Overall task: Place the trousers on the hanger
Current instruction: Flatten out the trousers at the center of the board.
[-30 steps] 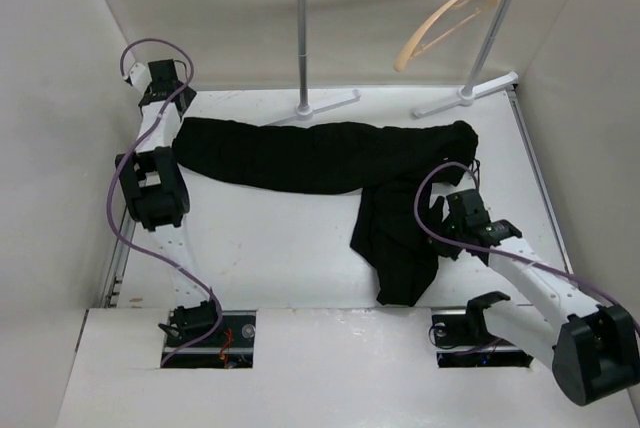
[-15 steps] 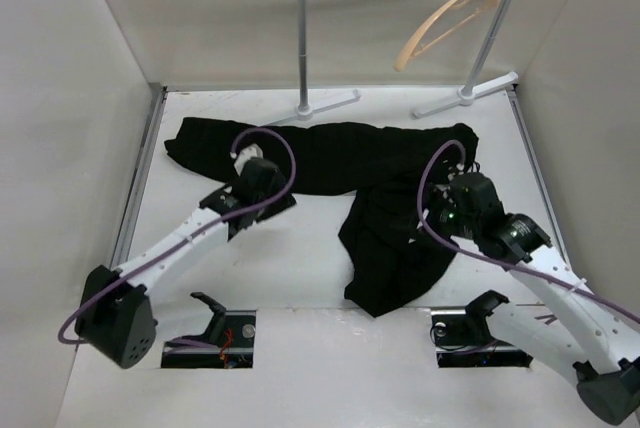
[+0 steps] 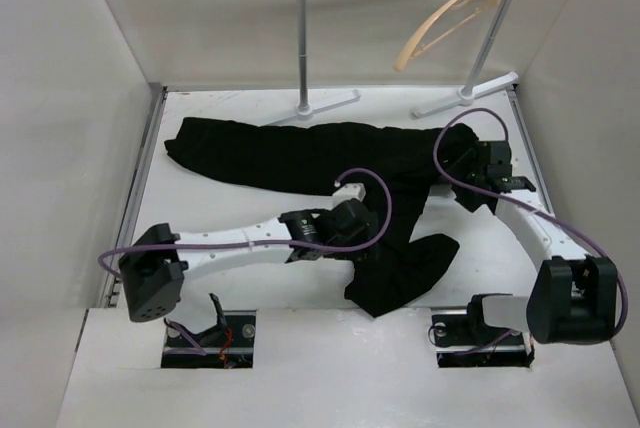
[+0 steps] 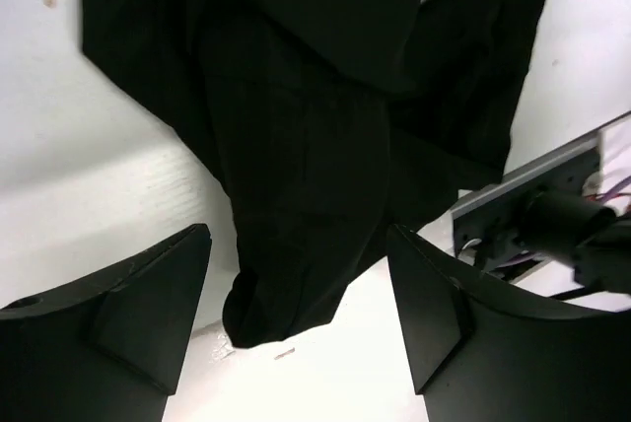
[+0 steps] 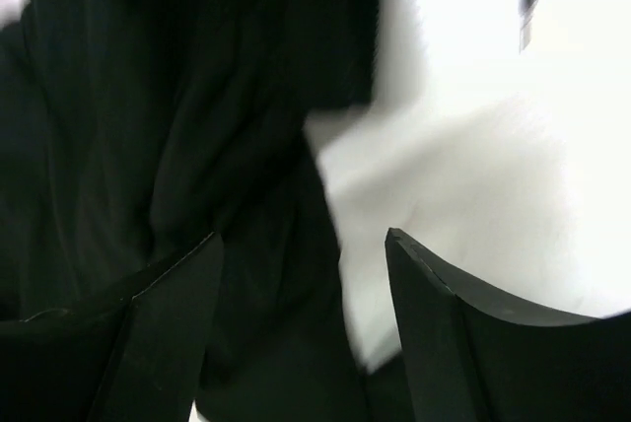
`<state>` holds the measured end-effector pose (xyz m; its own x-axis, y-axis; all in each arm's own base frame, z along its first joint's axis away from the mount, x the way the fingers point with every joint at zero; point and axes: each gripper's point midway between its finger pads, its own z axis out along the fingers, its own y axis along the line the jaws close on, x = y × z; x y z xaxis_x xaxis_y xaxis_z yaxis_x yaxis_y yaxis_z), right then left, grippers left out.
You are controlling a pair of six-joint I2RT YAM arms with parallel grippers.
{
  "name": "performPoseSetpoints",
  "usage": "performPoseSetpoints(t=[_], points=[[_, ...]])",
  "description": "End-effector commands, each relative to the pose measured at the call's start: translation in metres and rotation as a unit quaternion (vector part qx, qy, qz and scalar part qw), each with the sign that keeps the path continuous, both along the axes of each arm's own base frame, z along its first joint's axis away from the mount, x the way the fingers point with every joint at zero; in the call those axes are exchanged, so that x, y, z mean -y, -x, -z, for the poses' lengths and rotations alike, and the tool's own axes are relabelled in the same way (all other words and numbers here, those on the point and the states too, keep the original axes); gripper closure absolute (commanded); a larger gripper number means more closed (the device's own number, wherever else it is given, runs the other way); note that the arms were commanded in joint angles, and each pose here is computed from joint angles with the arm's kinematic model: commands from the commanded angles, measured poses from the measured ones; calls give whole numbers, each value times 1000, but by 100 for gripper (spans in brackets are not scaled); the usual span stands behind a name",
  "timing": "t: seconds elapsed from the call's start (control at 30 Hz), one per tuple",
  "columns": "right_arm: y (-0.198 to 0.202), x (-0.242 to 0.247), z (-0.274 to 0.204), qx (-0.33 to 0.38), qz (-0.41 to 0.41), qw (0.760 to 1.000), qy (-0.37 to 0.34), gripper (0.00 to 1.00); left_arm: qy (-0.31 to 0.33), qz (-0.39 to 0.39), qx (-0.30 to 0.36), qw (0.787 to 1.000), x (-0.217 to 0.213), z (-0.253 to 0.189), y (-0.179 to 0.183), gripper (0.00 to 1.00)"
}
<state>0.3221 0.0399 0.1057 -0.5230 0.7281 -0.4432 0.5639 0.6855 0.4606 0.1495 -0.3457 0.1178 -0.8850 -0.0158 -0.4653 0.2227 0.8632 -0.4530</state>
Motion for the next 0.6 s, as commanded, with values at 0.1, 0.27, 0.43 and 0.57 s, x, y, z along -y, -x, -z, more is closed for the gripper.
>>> performPoseSetpoints(t=[0.1,0.27,0.43,0.57], points=[[-67,31,-23,81,62,995,-19,28,-38,19,-4,999,11,24,-2,29],[-95,34,3,53,74,995,-34,47,-24,43,-31,998,28,39,0,71],[-111,56,-15,76,97,992,-29,88,-54,9,-6,998,-26,17,-23,96],[-116,75,-38,98,106,989,-12,90,-78,-40,33,996,-106,-27,-51,96]])
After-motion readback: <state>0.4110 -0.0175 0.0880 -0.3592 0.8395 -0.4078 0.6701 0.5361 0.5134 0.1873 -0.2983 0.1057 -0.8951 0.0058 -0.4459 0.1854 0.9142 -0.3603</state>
